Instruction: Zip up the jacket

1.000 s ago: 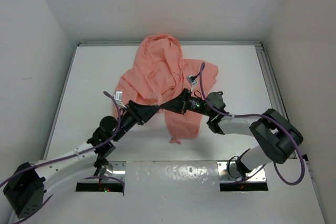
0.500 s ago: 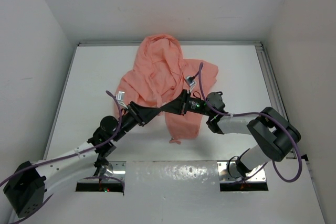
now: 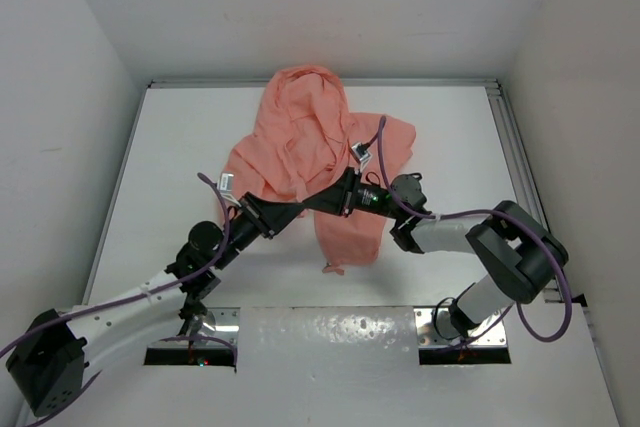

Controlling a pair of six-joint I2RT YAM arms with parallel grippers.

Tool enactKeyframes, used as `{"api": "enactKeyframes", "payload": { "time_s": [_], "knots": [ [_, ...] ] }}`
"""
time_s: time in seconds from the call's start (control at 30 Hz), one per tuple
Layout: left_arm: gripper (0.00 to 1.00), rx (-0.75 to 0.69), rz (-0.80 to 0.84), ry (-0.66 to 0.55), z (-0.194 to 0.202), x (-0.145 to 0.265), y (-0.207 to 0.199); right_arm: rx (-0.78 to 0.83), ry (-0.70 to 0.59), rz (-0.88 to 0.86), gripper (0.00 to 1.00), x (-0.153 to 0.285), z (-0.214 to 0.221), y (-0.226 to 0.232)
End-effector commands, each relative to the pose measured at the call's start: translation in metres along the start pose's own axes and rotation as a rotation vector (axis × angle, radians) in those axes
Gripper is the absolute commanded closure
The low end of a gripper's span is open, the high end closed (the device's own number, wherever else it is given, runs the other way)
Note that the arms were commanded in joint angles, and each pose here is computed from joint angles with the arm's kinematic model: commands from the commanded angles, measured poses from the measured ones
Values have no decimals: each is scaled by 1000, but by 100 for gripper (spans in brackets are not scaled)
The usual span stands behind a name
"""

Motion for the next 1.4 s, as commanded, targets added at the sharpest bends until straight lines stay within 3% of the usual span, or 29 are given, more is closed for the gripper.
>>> {"api": "enactKeyframes", "payload": {
  "time_s": [0.0,0.27,0.4,0.47,0.53,0.8,1.37],
  "knots": [
    [82,-19,98,-21,-5,1,-17,143,-145,-191,100,-7,-27,32],
    [100,-37,99,-31,-7,2,-19,97,-154,-152,100,-9,-30,26],
    [100,-43,102,-25,-6,2,-20,70,-146,-138,100,-11,-31,25],
    [96,-51,100,-13,-5,1,-20,66,-142,-135,100,-11,-32,24],
    [84,-53,103,0,-4,2,-21,69,-140,-139,100,-12,-34,25],
    [75,-67,105,-12,-6,5,-23,85,-133,-107,100,-4,-34,23],
    [75,-94,91,-17,-7,-5,-23,109,-41,-142,100,-1,-29,29]
  ]
}}
Point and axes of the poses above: each gripper's point midway between its finger pads, its own x axis back along the fingers, its own y axis along the line the jaws close on, z = x × y, the point moved 8 cm from there along x, back along the fingers, and after that the axes turned 12 degrees about x, right-handed, at the moved point
